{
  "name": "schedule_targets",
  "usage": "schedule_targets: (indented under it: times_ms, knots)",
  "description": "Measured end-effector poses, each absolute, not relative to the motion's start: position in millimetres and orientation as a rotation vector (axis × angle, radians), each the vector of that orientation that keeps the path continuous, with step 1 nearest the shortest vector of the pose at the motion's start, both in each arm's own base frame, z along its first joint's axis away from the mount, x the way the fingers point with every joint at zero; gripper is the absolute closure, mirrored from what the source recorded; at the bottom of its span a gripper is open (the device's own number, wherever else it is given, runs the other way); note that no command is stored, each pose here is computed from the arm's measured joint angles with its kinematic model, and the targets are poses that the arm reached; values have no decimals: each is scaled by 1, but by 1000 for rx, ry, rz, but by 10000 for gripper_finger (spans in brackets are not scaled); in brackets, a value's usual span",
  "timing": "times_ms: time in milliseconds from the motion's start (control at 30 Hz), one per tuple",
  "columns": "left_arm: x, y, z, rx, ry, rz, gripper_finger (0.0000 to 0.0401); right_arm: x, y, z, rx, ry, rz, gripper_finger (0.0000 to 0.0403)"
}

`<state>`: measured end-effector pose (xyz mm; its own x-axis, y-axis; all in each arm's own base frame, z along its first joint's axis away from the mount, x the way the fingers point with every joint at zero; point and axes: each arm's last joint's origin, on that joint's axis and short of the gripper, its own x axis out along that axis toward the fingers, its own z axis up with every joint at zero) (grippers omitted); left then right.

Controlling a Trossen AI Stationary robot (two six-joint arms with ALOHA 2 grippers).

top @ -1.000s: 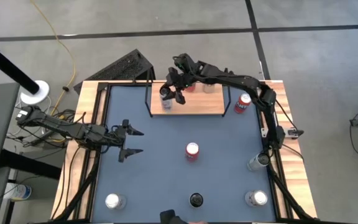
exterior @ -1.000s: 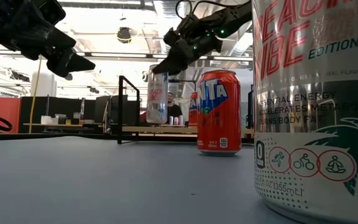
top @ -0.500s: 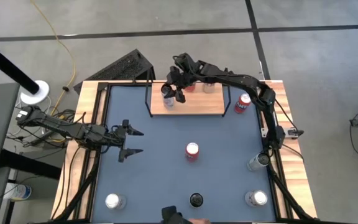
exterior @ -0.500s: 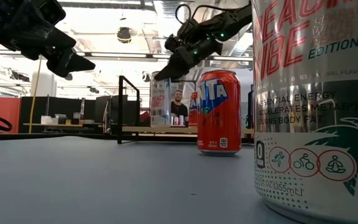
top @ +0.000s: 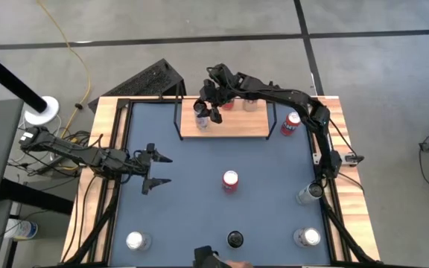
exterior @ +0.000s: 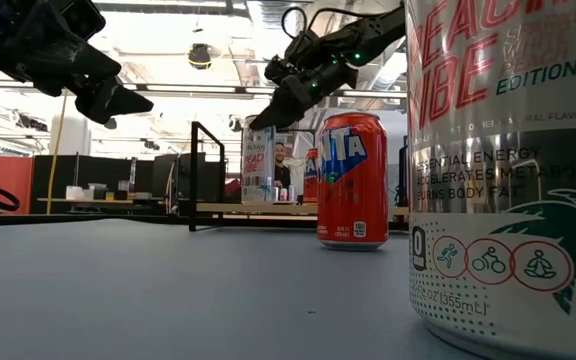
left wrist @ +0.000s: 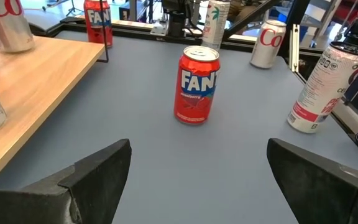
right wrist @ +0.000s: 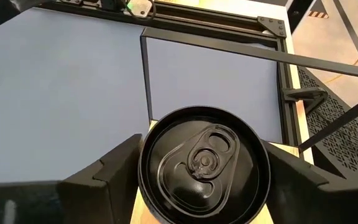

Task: Place canned beverage on shelf
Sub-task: Put the top left black soda can on the shelf

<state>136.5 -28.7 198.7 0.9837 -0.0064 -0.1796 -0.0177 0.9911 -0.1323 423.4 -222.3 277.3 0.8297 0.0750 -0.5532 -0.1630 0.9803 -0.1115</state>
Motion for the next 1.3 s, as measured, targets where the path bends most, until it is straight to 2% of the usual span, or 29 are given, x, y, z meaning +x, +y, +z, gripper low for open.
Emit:
schedule_targets:
  times_ms: [567, 833, 1000, 1300]
  knots:
    - [136, -29, 199, -134, 183, -7, 37, 424, -223, 284, -189, 563, 74, 110]
    - [136, -29, 199, -134, 184, -10, 37, 424, -220, 318, -173, 485, 43, 110]
    - [136, -29, 199, -129, 184, -11, 37, 427, -215, 331, -47, 486, -62, 110]
    - [136, -30, 198, -117, 190, -29, 37, 438, -183, 330, -35, 602, -259, 112]
